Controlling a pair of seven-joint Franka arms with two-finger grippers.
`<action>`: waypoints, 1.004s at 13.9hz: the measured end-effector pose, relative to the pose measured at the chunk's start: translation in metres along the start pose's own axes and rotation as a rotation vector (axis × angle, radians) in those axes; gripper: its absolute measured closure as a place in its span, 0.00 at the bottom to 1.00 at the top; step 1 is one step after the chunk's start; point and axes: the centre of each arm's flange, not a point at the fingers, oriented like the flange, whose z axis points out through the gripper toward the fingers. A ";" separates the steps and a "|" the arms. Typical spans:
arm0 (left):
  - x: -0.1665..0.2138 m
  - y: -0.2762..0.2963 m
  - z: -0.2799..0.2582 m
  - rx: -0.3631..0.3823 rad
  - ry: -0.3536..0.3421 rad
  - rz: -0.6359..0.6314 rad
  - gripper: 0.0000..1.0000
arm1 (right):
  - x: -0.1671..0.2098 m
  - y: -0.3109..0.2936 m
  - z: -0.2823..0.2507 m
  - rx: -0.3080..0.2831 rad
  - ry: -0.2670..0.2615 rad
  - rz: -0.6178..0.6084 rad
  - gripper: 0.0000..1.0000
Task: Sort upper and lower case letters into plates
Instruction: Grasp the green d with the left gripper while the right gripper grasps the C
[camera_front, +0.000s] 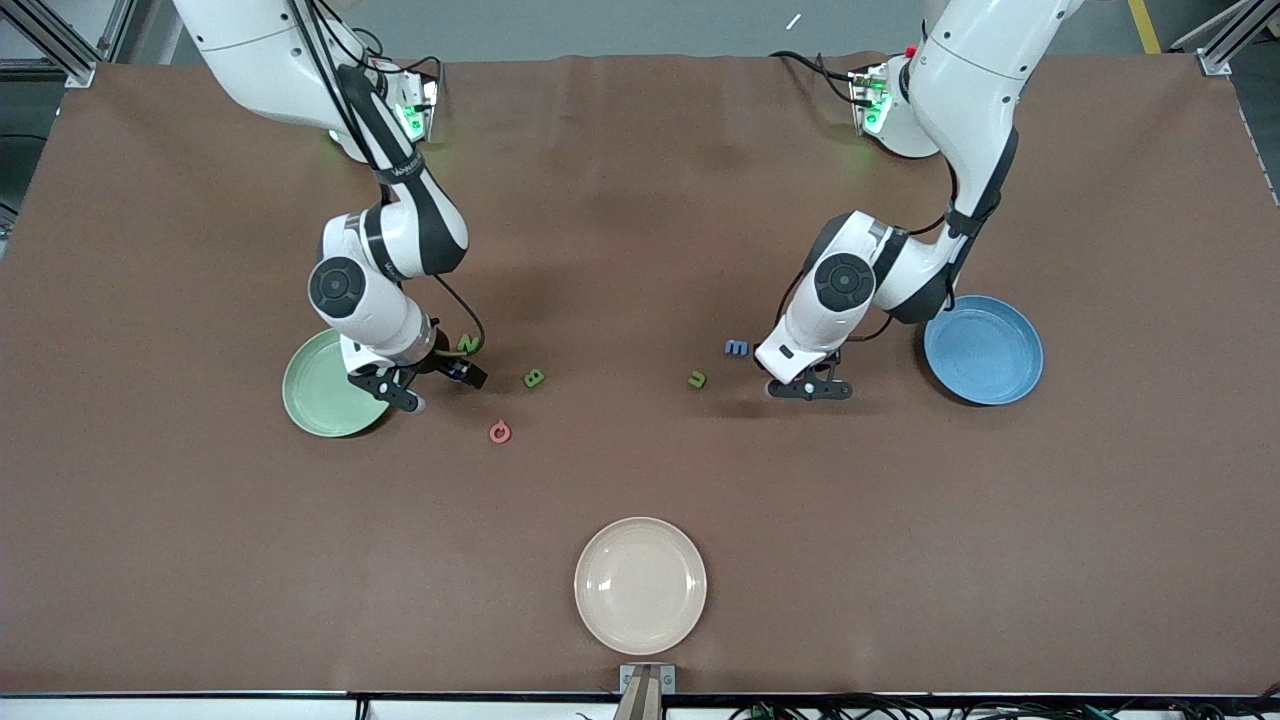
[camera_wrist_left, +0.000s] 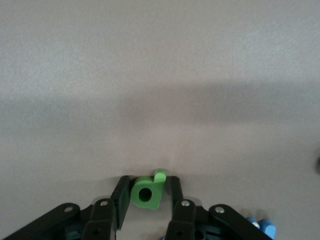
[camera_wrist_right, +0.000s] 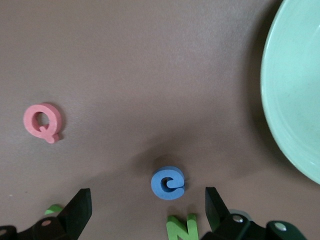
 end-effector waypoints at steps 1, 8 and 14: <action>0.001 0.000 0.000 -0.006 0.010 -0.001 0.61 | -0.003 0.003 0.006 -0.005 0.000 -0.001 0.00; 0.003 0.000 0.000 -0.015 0.025 -0.010 0.73 | -0.011 0.005 0.031 -0.017 0.013 -0.013 0.07; 0.019 -0.029 -0.028 -0.001 0.027 -0.078 0.73 | -0.008 0.008 0.032 -0.020 0.017 -0.008 0.21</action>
